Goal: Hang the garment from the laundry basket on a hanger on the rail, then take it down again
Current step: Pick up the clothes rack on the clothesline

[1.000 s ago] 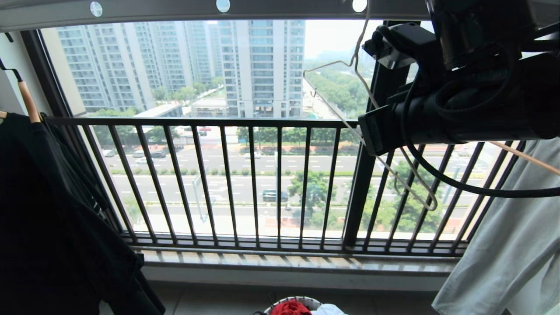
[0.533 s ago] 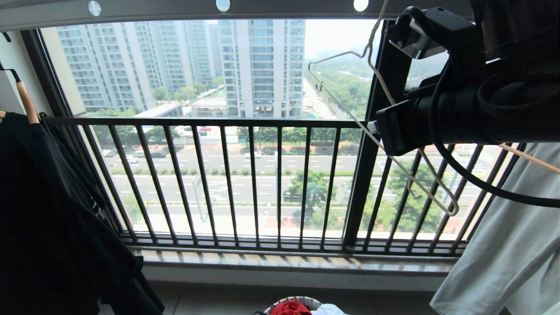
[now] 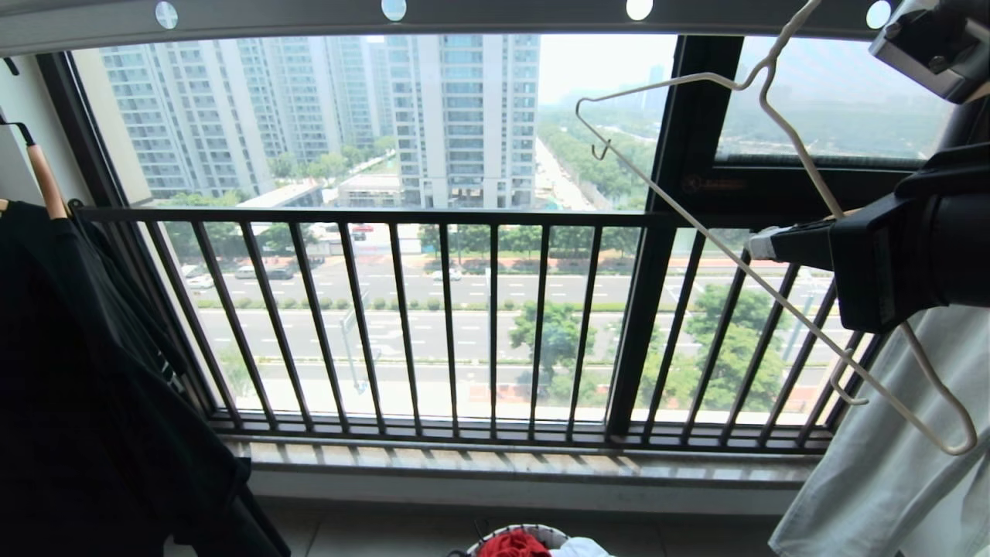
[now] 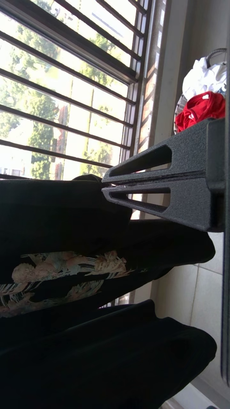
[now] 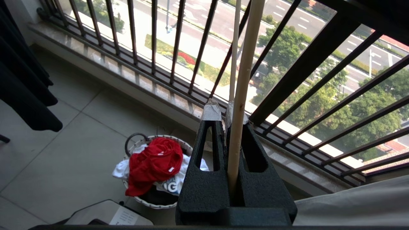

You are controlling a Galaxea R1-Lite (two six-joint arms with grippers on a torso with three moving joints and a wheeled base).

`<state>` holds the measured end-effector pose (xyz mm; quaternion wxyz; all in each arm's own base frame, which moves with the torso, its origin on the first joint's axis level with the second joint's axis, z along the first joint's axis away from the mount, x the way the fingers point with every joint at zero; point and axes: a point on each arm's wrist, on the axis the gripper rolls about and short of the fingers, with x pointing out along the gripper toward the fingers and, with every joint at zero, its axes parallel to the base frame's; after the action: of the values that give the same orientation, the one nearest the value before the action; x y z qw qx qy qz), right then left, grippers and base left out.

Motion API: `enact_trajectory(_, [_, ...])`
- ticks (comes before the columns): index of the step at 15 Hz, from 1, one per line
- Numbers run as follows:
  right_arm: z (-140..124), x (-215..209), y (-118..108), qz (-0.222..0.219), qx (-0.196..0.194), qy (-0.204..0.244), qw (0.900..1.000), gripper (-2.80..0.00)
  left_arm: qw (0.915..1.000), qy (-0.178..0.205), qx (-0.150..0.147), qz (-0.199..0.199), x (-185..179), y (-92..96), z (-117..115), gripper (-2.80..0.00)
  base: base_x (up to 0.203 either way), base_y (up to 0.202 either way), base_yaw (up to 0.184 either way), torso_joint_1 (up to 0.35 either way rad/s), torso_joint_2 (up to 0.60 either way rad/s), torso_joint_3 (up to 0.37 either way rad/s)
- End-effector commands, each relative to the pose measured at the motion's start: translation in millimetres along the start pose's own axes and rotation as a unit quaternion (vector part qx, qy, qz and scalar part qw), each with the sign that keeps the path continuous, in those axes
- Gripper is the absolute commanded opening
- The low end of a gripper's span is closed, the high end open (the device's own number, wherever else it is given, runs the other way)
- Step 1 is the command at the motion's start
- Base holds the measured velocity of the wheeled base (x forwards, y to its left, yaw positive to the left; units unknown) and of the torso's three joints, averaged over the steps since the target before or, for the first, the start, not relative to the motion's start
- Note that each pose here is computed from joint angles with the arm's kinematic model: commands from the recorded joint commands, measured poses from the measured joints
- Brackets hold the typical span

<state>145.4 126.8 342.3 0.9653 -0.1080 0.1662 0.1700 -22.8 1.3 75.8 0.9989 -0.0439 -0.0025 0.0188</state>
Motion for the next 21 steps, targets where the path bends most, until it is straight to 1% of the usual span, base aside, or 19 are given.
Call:
enact_trajectory(1, [-15,-41,-18,0.01,0.012,-0.029,0.999,-2.8,1.0,0.0,0.0,0.0,0,0.0,0,-2.8,0.0,0.0,0.0,0.0,0.0,0.0])
enact_trajectory(3, [-31,-60,-25,0.024,0.014,-0.035,0.999,-2.8,1.0,0.001,0.0,0.0,0,0.0,0,-2.8,0.0,0.0,0.0,0.0,0.0,0.0])
enact_trajectory(7, [-62,-87,-37,0.04,0.008,-0.021,0.999,-2.8,1.0,0.0,0.0,0.0,0,0.0,0,-2.8,0.0,0.0,0.0,0.0,0.0,0.0])
enact_trajectory(10, [-83,-93,-39,0.049,0.005,-0.008,0.999,-2.8,1.0,0.0,0.0,0.0,0,0.0,0,-2.8,0.0,0.0,0.0,0.0,0.0,0.0])
enact_trajectory(12, [-91,-94,-39,0.059,0.021,-0.002,0.998,-2.8,1.0,0.001,0.0,0.0,0,0.0,0,-2.8,0.0,0.0,0.0,0.0,0.0,0.0])
enact_trajectory(14, [-107,-97,-38,0.107,0.034,0.011,0.994,-2.8,1.0,0.0,-0.001,0.0,0,0.0,0,-2.8,0.0,0.0,0.0,0.0,0.0,0.0])
enact_trajectory(16, [-119,-95,-36,0.143,0.033,0.026,0.989,-2.8,1.0,0.001,0.0,0.0,0,0.0,0,-2.8,0.0,0.0,0.0,0.0,0.0,0.0])
enact_trajectory(19, [-133,-85,-30,0.171,0.027,0.055,0.983,-2.8,1.0,0.0,0.0,0.0,0,0.0,0,-2.8,0.0,0.0,0.0,0.0,0.0,0.0])
enact_trajectory(21, [-137,-72,-23,0.199,0.023,0.069,0.977,-2.8,1.0,0.0,0.0,0.0,0,0.0,0,-2.8,0.0,0.0,0.0,0.0,0.0,0.0])
